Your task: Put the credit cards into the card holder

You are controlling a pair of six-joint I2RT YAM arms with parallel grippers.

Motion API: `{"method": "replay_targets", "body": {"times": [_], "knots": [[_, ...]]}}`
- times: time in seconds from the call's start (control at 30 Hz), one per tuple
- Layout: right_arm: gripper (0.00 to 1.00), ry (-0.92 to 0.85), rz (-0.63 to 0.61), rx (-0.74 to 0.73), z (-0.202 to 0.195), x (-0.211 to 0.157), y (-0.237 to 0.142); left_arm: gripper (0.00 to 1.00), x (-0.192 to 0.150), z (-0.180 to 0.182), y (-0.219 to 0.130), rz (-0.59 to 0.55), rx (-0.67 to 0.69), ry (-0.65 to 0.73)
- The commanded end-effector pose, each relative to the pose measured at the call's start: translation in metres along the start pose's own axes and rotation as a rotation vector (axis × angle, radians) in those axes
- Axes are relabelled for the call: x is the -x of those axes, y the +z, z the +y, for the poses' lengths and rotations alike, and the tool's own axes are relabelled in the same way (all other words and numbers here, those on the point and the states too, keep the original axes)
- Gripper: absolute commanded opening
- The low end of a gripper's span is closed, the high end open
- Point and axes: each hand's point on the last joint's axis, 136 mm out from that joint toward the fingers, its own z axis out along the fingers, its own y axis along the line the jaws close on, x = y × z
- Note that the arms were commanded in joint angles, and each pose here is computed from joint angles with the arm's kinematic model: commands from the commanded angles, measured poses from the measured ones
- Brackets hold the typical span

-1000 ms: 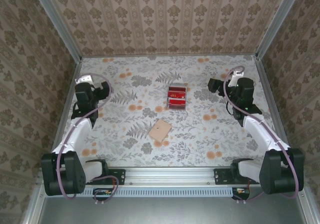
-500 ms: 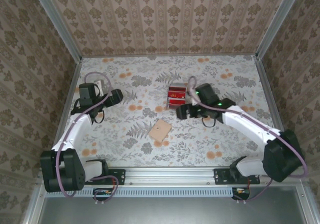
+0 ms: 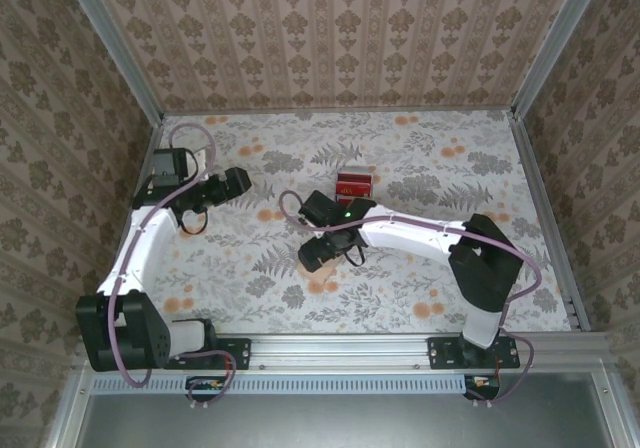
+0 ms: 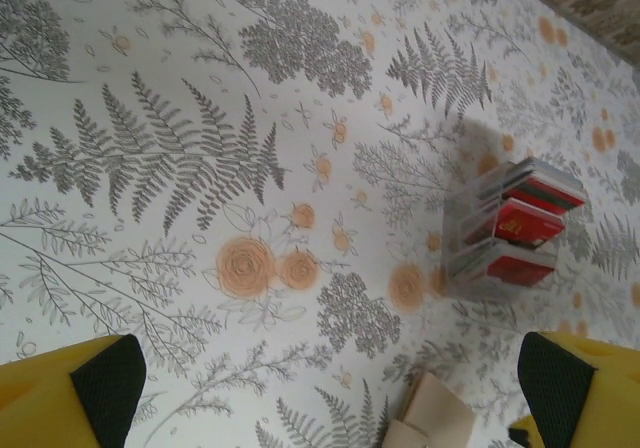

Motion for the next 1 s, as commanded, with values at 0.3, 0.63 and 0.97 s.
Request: {"method": "replay_targets", "body": {"times": [0.3,0.63,0.97], "knots": [[0.75,-0.018,0.119,-0.016,0.009,-0.007,0.031,1.0,-0.04,0.047,-0.01,0.155,0.225,0.006],[0.66,-0.068,0.192,-0.115,-0.004,-0.01,0.04,1.0,-0.051,0.051,-0.008,0.177,0.22,-0.015],[0.57,-0.059,0.192,-0.105,0.004,-0.001,0.048,1.0,-0.048,0.054,-0.009,0.171,0.203,-0.064]]}}
